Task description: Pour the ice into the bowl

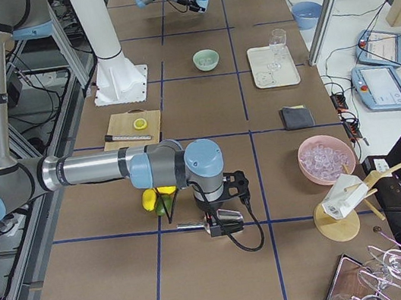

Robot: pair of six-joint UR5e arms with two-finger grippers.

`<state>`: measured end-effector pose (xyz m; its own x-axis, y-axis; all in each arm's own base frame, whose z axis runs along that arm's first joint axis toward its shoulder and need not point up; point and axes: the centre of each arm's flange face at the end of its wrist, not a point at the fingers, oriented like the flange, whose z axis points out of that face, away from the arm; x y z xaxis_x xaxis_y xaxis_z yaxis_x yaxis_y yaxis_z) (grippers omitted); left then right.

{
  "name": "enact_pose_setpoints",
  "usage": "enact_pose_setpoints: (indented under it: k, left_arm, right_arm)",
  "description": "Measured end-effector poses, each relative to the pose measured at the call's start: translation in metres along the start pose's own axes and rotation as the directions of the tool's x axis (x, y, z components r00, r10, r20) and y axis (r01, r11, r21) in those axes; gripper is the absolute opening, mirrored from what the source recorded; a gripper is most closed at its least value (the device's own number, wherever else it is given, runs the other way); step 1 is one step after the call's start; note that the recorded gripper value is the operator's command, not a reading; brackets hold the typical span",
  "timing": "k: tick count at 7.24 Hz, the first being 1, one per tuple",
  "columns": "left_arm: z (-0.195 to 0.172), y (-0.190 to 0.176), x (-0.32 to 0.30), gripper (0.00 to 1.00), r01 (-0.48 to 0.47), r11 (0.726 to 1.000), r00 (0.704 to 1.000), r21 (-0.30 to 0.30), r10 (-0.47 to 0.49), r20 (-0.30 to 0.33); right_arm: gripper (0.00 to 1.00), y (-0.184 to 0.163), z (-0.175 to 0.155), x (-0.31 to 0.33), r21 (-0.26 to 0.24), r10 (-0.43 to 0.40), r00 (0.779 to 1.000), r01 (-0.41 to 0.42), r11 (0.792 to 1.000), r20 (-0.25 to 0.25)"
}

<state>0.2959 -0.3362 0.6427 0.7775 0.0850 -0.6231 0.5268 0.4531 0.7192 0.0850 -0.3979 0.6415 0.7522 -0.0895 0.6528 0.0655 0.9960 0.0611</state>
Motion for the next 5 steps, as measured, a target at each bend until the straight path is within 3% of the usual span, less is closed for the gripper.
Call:
enact_pose_setpoints:
  k: [3, 5]
  left_arm:
    - [-0.0022, 0.01, 0.0017, 0.6, -0.014, 1.0, 1.0, -0.014, 0.014, -0.006]
    - [-0.0025, 0.0129, 0.0016, 1.0, -0.018, 1.0, 1.0, -0.019, 0.018, -0.007]
  right_arm:
    - [1.0, 0.0007, 0.0018, 0.0018, -0.004, 0.003, 1.0, -0.003, 1.0, -0.002]
    - [1.0, 0.0006, 0.0022, 0.0021, -0.005, 0.004, 1.0, -0.004, 1.0, -0.002]
